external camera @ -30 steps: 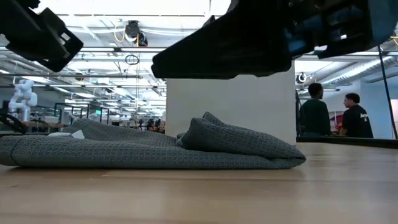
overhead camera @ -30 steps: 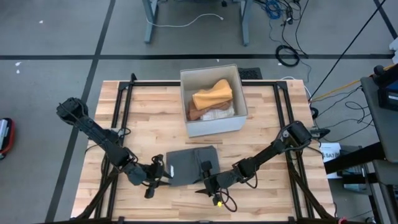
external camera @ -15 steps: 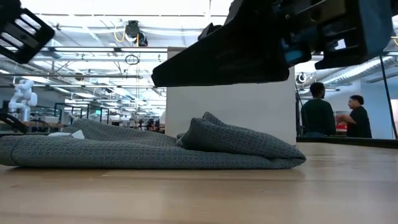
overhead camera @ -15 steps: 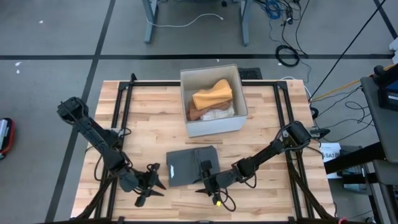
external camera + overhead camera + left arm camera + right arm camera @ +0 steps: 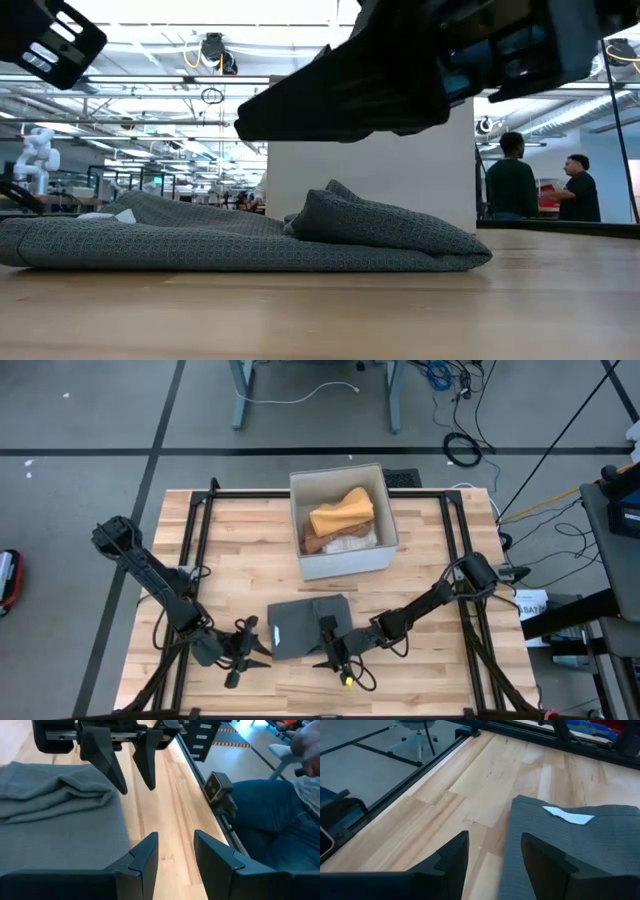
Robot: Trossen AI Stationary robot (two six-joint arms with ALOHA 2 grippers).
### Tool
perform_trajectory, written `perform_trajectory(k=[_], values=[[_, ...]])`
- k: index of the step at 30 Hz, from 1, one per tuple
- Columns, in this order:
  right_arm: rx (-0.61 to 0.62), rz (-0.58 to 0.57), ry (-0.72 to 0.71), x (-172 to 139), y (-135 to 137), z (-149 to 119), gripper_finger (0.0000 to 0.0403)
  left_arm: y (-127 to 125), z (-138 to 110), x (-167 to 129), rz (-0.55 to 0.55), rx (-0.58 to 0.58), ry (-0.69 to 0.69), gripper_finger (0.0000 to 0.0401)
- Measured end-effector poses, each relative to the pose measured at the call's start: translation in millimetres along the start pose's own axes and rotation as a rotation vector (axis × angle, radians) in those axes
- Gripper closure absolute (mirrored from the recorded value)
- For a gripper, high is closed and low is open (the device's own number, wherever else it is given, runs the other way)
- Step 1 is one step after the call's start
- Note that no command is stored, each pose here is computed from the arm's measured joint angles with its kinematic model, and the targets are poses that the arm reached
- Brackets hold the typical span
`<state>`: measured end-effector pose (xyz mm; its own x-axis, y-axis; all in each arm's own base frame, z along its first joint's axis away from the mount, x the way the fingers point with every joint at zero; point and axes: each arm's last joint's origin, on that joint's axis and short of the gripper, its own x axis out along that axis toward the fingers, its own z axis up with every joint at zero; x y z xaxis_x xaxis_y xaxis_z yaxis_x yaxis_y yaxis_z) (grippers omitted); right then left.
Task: Fold towel
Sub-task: Fold the orange towel
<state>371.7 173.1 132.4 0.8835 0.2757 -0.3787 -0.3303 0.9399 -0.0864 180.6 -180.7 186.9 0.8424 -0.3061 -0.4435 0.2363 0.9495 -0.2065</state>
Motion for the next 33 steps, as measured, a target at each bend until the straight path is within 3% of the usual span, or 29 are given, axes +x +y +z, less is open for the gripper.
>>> perform_trajectory(k=[14, 33], values=[[0.016, -0.052, -0.017, 2, -21, 1, 0.0232, 3, 2, 2, 0.014, -0.007, -0.003, 0.027], [-0.028, -0.051, 0.007, 2, -22, -2, 0.0232, 3, 2, 2, 0.013, -0.006, -0.002, 0.027]])
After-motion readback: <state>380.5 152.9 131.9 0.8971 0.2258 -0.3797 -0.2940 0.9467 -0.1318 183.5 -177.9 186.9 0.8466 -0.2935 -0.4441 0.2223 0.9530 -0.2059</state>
